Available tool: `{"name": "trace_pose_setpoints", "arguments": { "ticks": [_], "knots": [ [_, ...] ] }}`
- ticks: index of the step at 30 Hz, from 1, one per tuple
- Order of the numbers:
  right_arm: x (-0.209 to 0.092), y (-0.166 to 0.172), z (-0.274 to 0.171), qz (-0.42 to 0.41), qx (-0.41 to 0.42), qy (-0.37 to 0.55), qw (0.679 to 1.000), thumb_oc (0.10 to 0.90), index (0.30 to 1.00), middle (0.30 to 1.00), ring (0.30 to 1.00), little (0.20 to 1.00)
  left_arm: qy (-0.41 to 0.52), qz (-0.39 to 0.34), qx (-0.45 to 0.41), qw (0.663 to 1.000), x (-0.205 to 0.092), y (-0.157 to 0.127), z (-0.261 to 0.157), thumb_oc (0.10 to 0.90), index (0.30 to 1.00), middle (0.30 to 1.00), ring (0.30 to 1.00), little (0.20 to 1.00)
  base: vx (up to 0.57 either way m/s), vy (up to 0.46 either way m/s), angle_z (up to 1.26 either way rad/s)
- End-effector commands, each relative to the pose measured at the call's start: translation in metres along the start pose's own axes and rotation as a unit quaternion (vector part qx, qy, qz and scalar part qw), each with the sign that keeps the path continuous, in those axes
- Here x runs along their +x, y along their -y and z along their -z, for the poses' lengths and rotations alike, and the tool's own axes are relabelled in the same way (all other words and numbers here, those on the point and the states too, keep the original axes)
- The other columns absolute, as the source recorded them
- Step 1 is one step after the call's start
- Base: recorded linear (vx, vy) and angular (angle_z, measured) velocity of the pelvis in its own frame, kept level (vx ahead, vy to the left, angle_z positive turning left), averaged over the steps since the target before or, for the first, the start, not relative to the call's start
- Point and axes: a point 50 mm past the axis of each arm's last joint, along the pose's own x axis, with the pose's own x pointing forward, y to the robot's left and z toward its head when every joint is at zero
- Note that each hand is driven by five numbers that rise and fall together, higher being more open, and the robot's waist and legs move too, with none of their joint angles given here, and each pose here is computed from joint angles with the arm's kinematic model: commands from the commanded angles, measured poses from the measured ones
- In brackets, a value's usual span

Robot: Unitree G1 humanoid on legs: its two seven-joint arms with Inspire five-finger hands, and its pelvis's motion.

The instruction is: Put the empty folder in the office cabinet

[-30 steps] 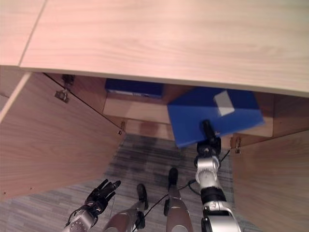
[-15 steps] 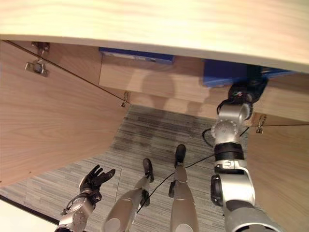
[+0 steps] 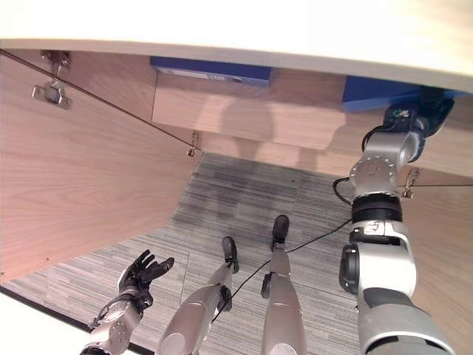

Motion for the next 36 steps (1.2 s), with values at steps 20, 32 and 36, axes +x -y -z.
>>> {"name": "trace_pose_setpoints", "arguments": {
  "ticks": [20,32,36],
  "knots": [
    [0.023,0.021,0.014,-0.079,-0.389,-0.171,0.902,0.800,0.900,0.900,0.900,0.900,-0.015,-0.014,0.076,0.997,-0.003,-0.052,0.003,0.800,0.900,0.900,0.900,0.900,0.00,-0.021,0.02],
    [0.015,0.027,0.025,-0.161,-0.431,-0.205,0.864,0.800,0.900,0.900,0.900,0.900,-0.026,-0.005,0.069,0.997,0.000,-0.049,0.008,0.800,0.900,0.900,0.900,0.900,0.00,-0.011,0.02],
    [0.006,0.017,0.032,-0.225,-0.434,-0.211,0.847,0.800,0.900,0.900,0.900,0.900,-0.025,-0.003,0.063,0.998,-0.001,-0.049,0.010,0.800,0.900,0.900,0.900,0.900,0.02,-0.003,0.01]
  ]
}}
